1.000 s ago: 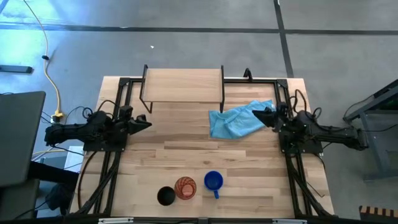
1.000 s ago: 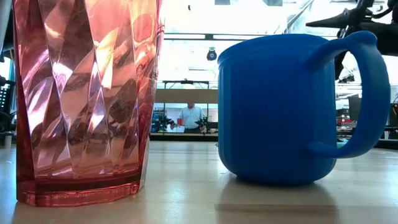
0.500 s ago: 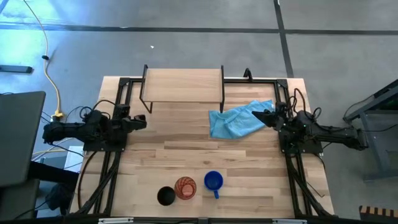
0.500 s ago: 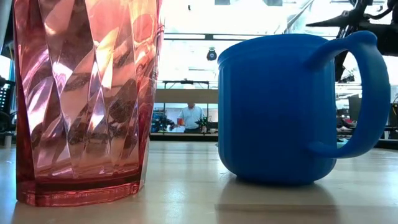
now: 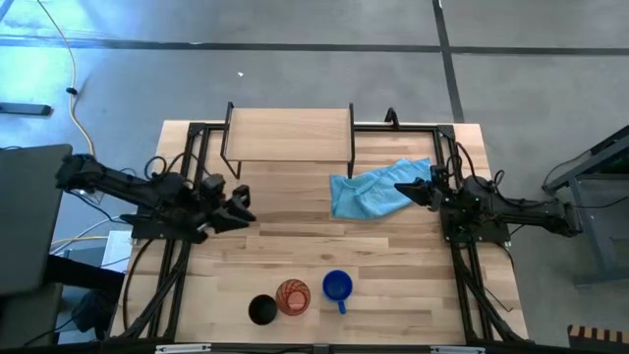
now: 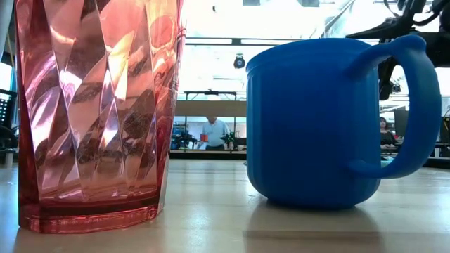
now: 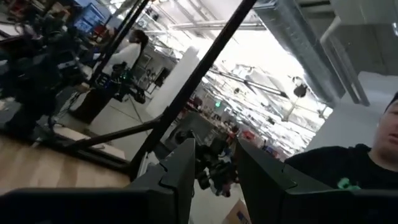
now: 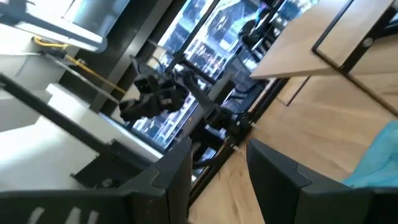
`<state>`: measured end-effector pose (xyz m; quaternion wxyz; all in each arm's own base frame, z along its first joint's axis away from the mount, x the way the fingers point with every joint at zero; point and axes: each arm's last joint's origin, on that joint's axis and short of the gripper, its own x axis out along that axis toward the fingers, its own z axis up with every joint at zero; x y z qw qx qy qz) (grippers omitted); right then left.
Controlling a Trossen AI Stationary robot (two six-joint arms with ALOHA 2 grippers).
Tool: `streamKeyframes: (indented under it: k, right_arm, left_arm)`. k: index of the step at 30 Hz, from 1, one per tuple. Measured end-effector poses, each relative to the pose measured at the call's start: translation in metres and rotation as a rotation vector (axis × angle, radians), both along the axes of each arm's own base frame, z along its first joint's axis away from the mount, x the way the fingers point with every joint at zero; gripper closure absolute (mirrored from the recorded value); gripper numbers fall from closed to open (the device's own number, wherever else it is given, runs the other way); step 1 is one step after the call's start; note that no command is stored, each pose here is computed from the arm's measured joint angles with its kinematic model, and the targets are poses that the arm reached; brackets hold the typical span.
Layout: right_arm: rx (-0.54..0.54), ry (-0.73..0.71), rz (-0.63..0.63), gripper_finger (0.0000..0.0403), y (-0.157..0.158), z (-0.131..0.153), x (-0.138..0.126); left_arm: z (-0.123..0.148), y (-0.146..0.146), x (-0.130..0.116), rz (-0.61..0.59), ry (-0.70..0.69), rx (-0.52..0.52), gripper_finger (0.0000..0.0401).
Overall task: Stack small to large cups/mugs on shelf
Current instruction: Put the orange cup on the shelf
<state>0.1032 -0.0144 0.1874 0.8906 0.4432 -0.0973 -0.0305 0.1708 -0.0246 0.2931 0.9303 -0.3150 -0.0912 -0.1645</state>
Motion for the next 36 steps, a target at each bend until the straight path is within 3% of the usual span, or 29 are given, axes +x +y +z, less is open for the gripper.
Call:
streamKeyframes:
  k: [4, 11, 15, 21, 24, 28, 31, 36]
  right_arm:
    - [0.030, -0.003, -0.009, 0.0258, 0.000, 0.000, 0.000]
    - [0.031, 0.003, -0.012, 0.0258, 0.000, -0.001, 0.000]
    - [-0.053, 0.052, -0.026, 0.0258, 0.000, -0.004, 0.000]
    - [-0.032, 0.096, 0.010, 0.0258, 0.000, -0.009, 0.001]
    - [-0.081, 0.079, 0.044, 0.0258, 0.002, -0.007, 0.001]
    - [-0.058, 0.073, 0.075, 0.0258, 0.002, -0.006, 0.001]
    - [-0.161, 0.005, 0.063, 0.0258, 0.003, 0.001, 0.000]
    - [-0.521, -0.292, 0.056, 0.0258, 0.012, 0.036, -0.007]
  left_arm:
    - [0.020, -0.006, 0.032, -0.072, 0.139, 0.081, 0.0295]
    - [0.044, -0.018, 0.079, -0.149, 0.621, 0.298, 0.0295]
    - [0.068, -0.019, 0.096, -0.142, 0.737, 0.366, 0.0295]
    - [0.085, -0.021, 0.105, -0.169, 0.854, 0.378, 0.0295]
    - [0.082, -0.020, 0.102, -0.179, 0.921, 0.356, 0.0295]
    - [0.073, -0.021, 0.098, -0.148, 1.043, 0.324, 0.0295]
    - [0.062, -0.027, 0.101, -0.106, 1.134, 0.338, 0.0295]
    - [0.043, -0.051, 0.116, -0.125, 1.176, 0.411, 0.0295]
